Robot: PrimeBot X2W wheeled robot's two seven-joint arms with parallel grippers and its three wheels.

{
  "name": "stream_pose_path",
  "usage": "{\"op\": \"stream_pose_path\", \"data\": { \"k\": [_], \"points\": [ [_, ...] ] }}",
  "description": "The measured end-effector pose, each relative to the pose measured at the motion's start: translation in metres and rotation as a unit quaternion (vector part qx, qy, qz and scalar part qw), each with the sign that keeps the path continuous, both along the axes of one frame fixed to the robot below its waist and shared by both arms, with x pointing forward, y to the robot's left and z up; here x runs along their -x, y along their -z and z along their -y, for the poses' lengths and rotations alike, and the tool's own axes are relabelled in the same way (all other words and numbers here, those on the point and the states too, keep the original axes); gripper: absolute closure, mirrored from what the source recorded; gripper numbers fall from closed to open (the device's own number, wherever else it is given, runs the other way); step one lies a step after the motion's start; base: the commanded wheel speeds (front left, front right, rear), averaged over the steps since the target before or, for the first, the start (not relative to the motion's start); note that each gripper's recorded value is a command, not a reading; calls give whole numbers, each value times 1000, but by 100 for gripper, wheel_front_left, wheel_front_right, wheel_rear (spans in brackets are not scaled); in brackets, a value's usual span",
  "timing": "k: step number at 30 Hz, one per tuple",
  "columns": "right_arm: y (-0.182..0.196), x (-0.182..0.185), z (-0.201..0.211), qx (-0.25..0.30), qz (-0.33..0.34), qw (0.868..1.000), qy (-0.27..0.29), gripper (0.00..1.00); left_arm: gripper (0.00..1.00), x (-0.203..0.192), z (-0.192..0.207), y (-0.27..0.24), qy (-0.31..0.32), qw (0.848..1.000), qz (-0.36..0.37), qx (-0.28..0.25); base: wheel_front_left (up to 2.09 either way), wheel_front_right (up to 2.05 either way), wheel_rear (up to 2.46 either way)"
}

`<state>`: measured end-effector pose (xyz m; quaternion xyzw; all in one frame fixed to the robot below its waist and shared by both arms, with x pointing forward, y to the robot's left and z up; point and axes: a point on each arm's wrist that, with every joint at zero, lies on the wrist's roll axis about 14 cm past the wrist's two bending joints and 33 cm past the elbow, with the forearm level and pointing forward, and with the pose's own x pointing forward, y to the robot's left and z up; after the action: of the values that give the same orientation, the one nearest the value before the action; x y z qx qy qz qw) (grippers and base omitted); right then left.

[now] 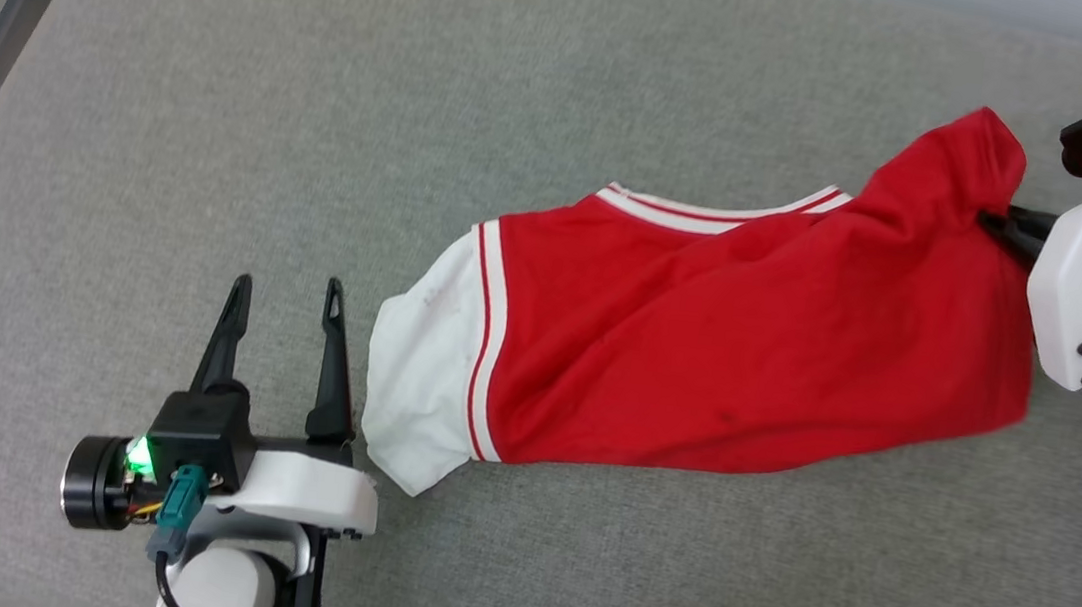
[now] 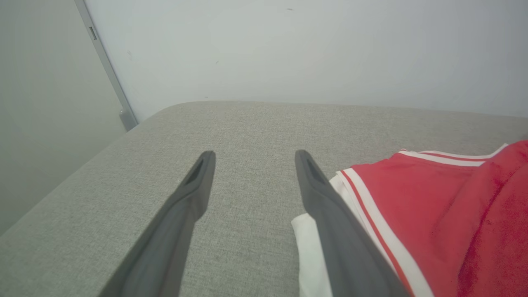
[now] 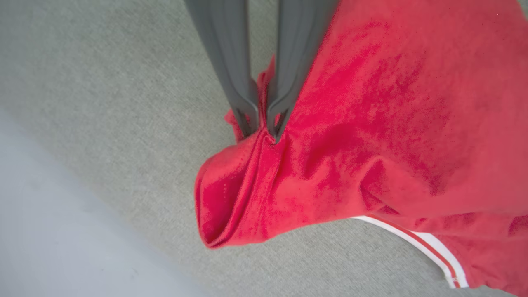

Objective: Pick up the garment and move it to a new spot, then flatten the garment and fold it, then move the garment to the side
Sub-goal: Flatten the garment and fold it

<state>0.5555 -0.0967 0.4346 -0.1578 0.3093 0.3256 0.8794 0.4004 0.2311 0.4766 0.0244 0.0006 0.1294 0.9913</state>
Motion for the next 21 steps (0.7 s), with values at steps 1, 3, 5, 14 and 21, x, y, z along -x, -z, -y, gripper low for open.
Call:
{"op": "stream_pose_path", "data": {
  "k": [1,3,5,14,21],
  "points": [
    [-13,1,1,-7,20,1000,-4,100,0,3,0,-1,0,1000,1,0,0,0,0],
    [-41,4,4,-27,60,998,-10,100,0,7,2,-4,4,1000,4,1,0,0,0],
    [-63,13,10,-49,85,995,-9,100,0,13,5,-6,8,1000,7,3,0,0,0],
    [-67,101,62,-69,69,995,21,100,0,38,16,-12,23,1000,14,9,0,0,0],
    [-3,186,128,-54,-29,990,128,100,0,47,28,-12,43,999,14,9,0,0,0]
  ]
}}
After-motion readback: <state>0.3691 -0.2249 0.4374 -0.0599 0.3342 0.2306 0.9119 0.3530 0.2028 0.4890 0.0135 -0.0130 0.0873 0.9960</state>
